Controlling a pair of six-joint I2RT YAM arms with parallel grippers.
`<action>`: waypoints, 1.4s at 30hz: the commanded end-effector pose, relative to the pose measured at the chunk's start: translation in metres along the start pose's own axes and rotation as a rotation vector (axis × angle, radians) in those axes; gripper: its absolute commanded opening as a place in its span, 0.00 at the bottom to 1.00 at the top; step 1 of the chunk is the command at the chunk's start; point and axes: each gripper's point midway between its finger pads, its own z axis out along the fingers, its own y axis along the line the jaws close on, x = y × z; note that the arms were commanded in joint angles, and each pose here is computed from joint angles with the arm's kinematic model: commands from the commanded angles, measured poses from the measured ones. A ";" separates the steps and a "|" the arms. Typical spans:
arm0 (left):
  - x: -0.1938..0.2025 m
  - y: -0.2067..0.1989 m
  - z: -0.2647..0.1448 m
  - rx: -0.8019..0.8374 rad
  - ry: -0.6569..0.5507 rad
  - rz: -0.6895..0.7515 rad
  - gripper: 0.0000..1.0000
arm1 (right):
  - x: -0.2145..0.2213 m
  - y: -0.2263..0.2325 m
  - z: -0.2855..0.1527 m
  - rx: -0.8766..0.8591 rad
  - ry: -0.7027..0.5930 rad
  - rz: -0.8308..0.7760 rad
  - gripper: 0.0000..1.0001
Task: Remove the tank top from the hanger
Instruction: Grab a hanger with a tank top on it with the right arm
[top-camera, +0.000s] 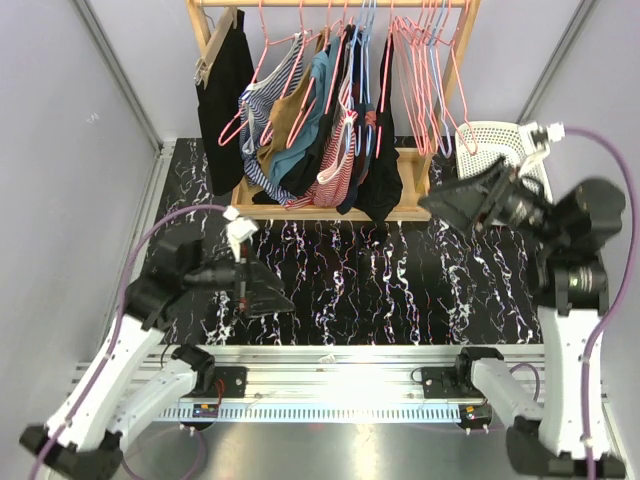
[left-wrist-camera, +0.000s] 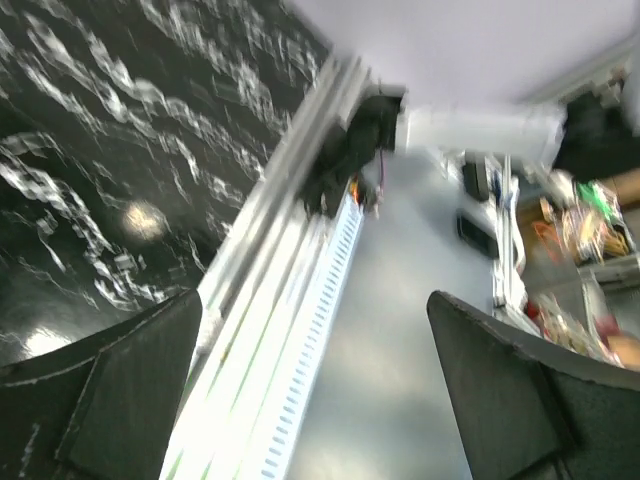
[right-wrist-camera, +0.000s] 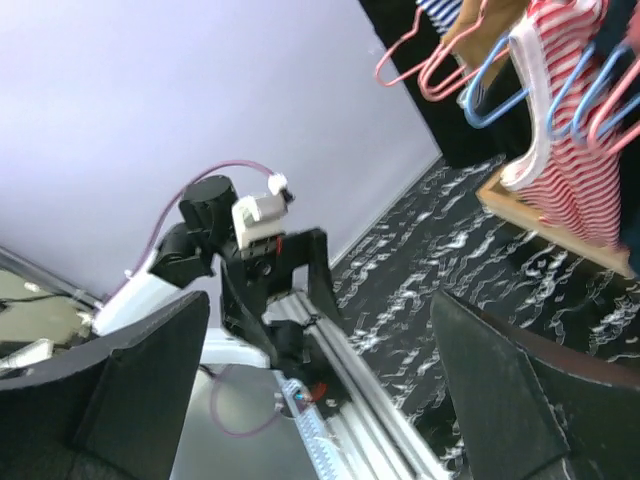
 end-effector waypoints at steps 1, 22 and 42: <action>0.016 0.014 0.006 -0.104 0.118 0.031 0.99 | -0.017 -0.014 0.030 0.052 0.055 -0.035 1.00; 0.045 0.038 -0.014 -0.298 -0.074 -0.022 0.99 | -0.105 -0.177 0.126 0.955 -0.073 -0.265 0.93; 0.043 0.029 -0.022 -0.282 -0.133 -0.007 0.99 | -0.093 -0.177 0.115 1.022 -0.143 -0.196 1.00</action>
